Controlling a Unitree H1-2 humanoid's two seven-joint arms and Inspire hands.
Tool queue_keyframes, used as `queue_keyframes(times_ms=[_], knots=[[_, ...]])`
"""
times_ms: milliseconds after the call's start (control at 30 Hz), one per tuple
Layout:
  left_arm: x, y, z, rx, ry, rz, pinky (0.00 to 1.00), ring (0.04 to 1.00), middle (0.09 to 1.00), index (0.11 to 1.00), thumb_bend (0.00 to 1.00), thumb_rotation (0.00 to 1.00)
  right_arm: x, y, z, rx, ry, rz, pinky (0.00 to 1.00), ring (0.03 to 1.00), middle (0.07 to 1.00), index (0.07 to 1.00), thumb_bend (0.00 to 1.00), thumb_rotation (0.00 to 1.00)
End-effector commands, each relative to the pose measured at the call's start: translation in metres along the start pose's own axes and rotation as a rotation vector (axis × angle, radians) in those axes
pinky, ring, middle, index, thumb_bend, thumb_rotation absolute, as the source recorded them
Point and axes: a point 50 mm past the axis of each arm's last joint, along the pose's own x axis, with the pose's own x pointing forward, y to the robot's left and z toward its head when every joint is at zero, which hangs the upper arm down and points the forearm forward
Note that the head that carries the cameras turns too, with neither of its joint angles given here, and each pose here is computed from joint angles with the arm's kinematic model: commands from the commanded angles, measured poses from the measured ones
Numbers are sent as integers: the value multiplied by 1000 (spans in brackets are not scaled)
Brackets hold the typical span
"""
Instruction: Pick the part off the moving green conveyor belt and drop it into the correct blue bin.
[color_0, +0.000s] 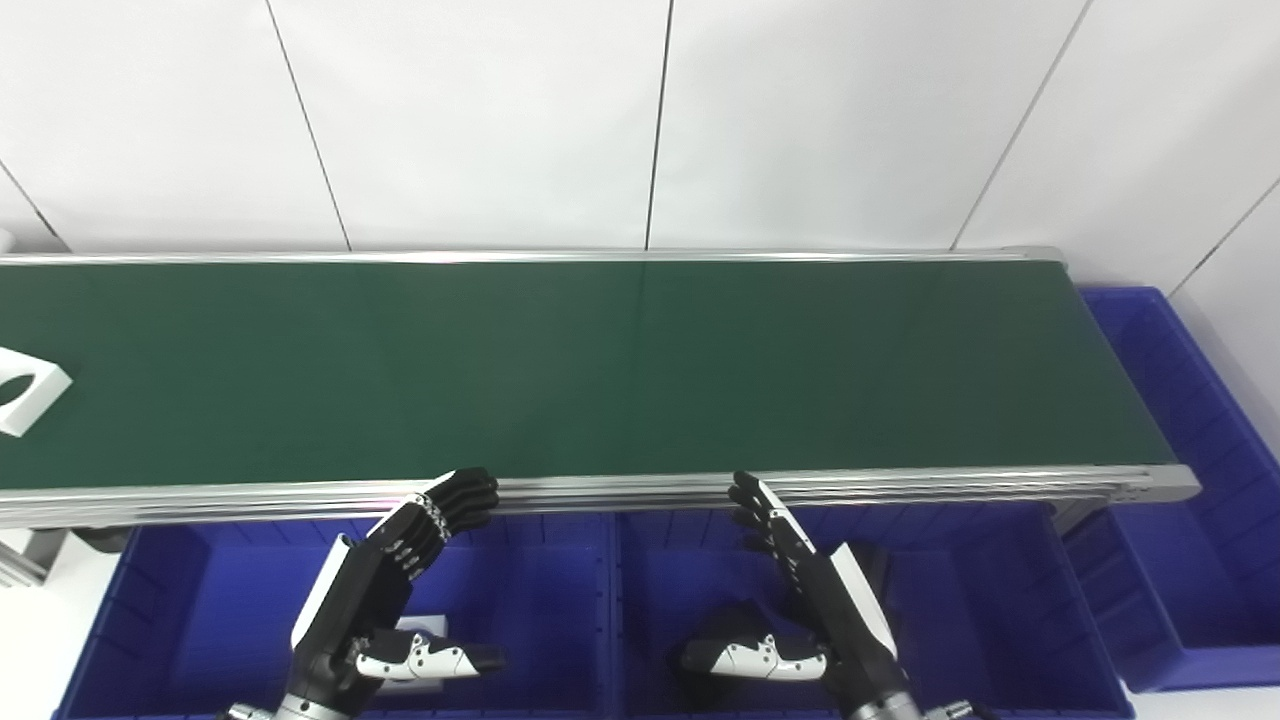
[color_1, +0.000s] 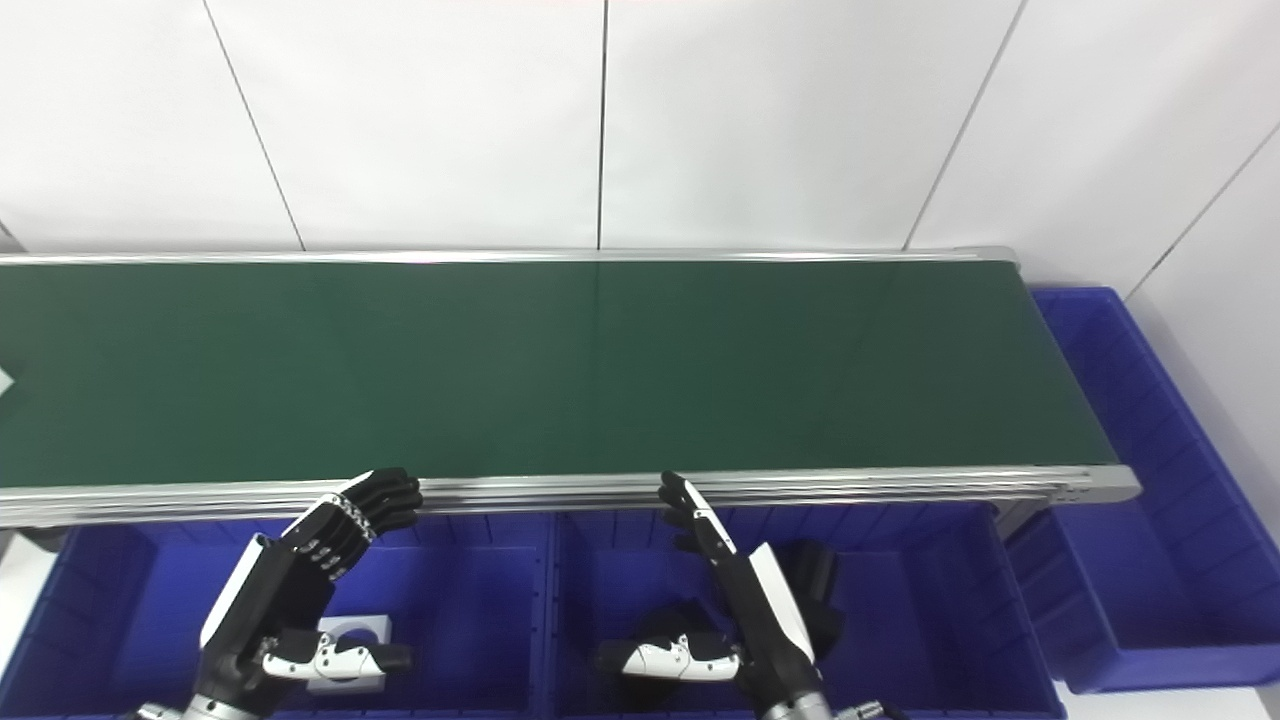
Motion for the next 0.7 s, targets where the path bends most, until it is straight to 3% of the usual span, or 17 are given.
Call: queue_keyframes(times_ms=[0,667], knots=[[5,1,8,20,-61,-9,801,808,823,818,867,61,4,-3,13,4,-91,-21,830,891,925,960,983,373],[5,-20,0,54,-22,2,717,758,778,768,928,83,-6,-21,-3,-12,-127,-35,823,880,920,976,958,312]])
